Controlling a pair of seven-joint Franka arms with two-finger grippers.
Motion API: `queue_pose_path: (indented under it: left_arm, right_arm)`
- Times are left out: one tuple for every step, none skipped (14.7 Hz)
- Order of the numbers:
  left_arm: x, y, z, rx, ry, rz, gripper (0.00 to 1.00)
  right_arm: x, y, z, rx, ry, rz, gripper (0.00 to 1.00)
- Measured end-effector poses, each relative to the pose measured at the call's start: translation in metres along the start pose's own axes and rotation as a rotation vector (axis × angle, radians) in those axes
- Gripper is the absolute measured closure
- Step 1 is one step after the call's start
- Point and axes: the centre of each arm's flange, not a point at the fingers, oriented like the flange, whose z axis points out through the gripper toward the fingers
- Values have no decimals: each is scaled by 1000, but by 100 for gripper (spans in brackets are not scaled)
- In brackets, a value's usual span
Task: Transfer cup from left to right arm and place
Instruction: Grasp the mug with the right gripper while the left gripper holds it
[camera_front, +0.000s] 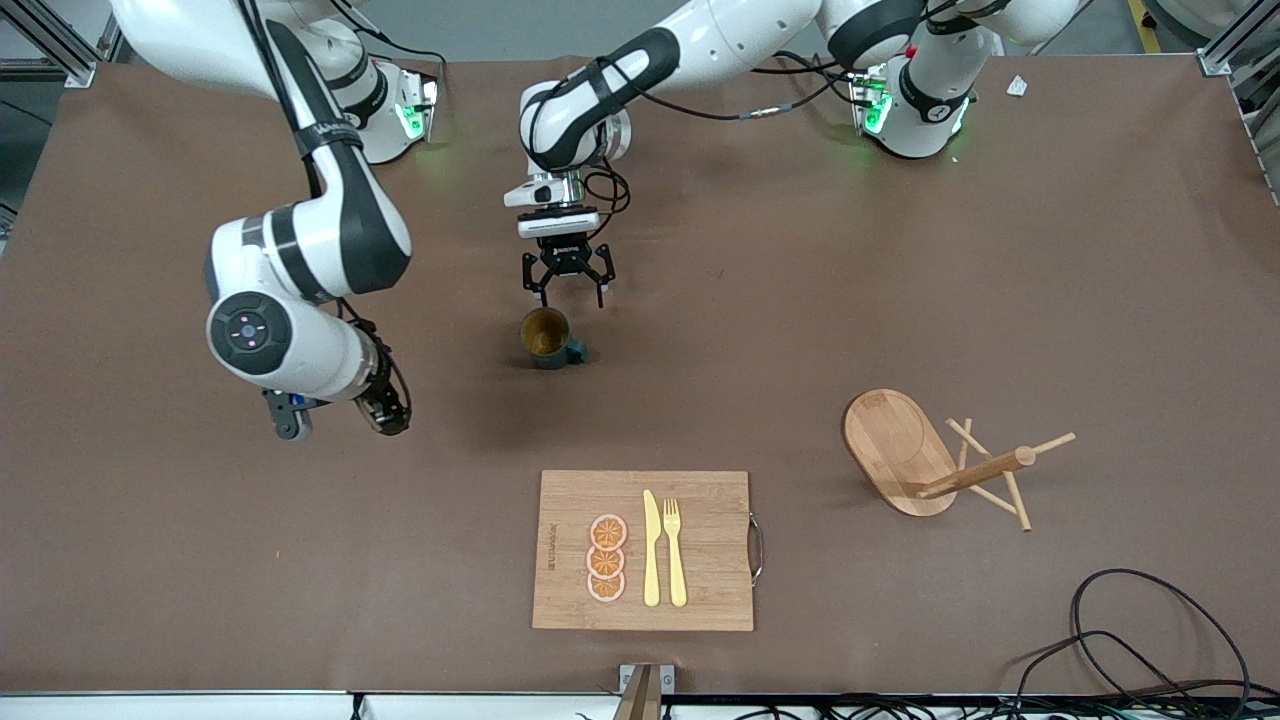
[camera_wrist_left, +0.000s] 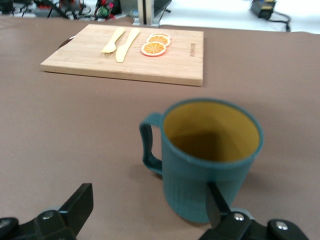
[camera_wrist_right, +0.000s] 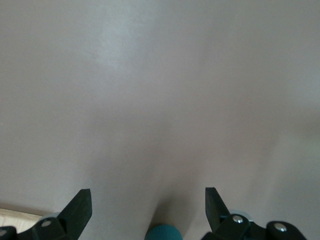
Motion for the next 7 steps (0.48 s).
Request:
queue_pose_path:
  left_arm:
    - [21, 0, -6, 0, -36, -13, 0]
    - [41, -2, -11, -3, -70, -23, 0]
    - [58, -8, -17, -9, -104, -26, 0]
    - [74, -15, -21, -15, -140, -26, 0]
    - [93, -26, -25, -22, -179, -27, 0]
    - [114, -37, -27, -31, -217, -27, 0]
    - [137, -50, -28, -41, -248, -29, 0]
  right_arm:
    - [-6, 2, 2, -5, 2, 14, 0]
    - [-10, 4, 4, -4, 1, 29, 0]
    - [-13, 6, 6, 1, -7, 52, 0]
    - [-15, 10, 7, 10, -23, 78, 0]
    - [-16, 14, 8, 18, -33, 100, 0]
    - [-19, 19, 10, 20, -38, 117, 0]
    - [-23, 24, 12, 19, -41, 136, 0]
